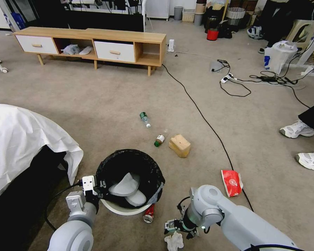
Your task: Pick up the trash bin and place the garbage on the floor into it.
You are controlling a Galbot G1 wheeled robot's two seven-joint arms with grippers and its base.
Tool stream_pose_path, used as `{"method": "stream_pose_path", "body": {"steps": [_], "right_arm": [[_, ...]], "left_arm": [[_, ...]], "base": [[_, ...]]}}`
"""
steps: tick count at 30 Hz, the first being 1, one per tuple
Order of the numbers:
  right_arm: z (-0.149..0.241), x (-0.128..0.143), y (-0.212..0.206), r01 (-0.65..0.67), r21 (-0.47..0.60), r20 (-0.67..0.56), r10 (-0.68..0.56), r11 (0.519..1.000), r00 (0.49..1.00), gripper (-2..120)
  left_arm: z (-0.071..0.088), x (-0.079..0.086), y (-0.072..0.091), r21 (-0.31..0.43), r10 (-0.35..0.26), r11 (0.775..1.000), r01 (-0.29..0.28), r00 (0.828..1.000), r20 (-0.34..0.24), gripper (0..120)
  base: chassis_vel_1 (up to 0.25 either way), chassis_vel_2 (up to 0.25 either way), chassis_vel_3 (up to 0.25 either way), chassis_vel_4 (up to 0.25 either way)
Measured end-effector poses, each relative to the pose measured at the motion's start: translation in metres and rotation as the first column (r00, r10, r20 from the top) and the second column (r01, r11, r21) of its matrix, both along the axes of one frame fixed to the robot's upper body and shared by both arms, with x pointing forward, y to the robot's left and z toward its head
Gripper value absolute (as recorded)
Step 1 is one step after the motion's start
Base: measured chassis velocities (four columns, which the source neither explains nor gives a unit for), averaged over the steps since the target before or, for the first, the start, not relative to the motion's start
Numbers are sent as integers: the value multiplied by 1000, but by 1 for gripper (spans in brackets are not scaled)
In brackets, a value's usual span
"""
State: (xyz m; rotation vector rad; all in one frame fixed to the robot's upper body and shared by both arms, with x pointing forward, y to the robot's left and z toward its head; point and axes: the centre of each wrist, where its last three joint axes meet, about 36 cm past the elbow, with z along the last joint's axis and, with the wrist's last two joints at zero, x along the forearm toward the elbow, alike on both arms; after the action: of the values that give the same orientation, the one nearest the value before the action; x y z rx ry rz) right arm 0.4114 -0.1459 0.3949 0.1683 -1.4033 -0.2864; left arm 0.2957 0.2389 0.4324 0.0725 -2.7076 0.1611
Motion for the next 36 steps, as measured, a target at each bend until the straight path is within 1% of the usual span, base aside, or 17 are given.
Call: {"method": "stream_pose_path", "body": {"steps": [7,16,26,36], "right_arm": [[-5,11,8,-1,6,0,1,1000,1000,100],[-18,12,16,-2,-5,-9,2,1000,1000,100],[-27,13,11,12,-25,-8,-12,1000,1000,100],[-41,18,-4,49,-56,-4,-49,997,999,100]], "left_arm": [[2,0,0,-3,-2,1000,2,1000,3,1],[8,0,3,-2,-5,1000,5,1000,12,1],[8,1,3,-5,-7,1000,7,1000,15,1],[7,2,2,-7,-6,1000,6,1000,11,1]], "base": [[0,0,0,0],[0,0,0,0],[0,0,0,0],[0,0,0,0]]}}
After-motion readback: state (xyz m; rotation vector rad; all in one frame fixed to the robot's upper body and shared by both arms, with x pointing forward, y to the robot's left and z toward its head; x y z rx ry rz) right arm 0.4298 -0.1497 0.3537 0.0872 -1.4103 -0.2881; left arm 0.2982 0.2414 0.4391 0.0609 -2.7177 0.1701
